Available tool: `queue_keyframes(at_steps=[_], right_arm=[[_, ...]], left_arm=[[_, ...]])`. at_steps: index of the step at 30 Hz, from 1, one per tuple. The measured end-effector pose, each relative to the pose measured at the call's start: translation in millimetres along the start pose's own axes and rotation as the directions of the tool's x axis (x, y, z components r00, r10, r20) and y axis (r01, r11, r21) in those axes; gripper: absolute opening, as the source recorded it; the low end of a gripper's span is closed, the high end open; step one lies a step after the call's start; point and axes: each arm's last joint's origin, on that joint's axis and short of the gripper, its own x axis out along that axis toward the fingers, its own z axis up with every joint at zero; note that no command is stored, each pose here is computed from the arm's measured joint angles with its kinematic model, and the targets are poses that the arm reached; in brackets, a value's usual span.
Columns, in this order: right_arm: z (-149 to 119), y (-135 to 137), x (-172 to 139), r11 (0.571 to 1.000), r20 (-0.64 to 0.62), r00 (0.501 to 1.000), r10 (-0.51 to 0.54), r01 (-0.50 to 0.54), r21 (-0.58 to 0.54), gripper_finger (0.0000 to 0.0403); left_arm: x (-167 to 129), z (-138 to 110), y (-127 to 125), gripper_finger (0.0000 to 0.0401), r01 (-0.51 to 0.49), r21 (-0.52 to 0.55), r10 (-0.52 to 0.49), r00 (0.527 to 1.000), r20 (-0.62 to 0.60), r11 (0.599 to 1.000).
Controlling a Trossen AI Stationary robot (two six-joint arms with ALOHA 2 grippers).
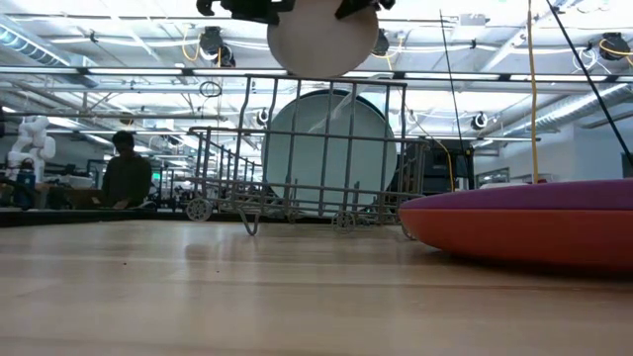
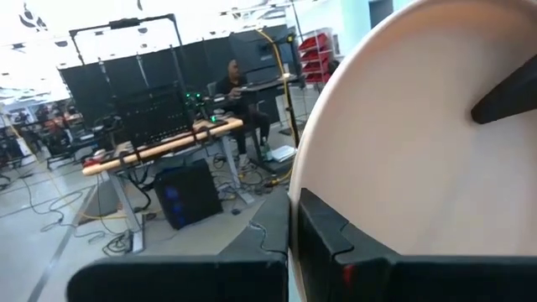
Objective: Sort dishes
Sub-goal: Put the small gray plate into the dish rack
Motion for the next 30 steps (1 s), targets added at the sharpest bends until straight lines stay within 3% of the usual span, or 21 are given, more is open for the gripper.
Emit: queue_keyframes(at_steps=[7, 16, 22, 25, 30], right_arm=[[-1, -5, 1, 0.999, 0.014, 1.000, 0.022, -0.021, -0.024, 0.0035], [-3, -4, 0, 0.998, -0.006, 1.000, 0.025, -0.026, -0.061, 0.0032], [-7, -1, -1, 0.997, -0.049, 0.997, 0.054, -0.057, -0.053, 0.0032], [-9, 0, 0, 0.996, -0.070, 0.995, 0.068, -0.072, -0.047, 0.0032], [-12, 4, 7, 0.994, -0.079, 0.991, 0.104, -0.106, -0.020, 0.0032]], left_arm=[[0, -1, 0, 0.0008, 0.001, 0.010, -0.001, 1.000, -0.003, 1.000], [0, 0, 0, 0.0047, 0.007, 0.007, -0.007, 1.000, -0.002, 1.000], [-7, 2, -1, 0.0157, 0.014, 0.002, -0.014, 1.000, -0.005, 1.000], [-15, 2, -3, 0.0219, -0.046, 0.021, 0.047, 0.998, -0.035, 0.999], [-42, 6, 1, 0.0256, -0.068, 0.083, 0.075, 0.994, -0.077, 0.994]])
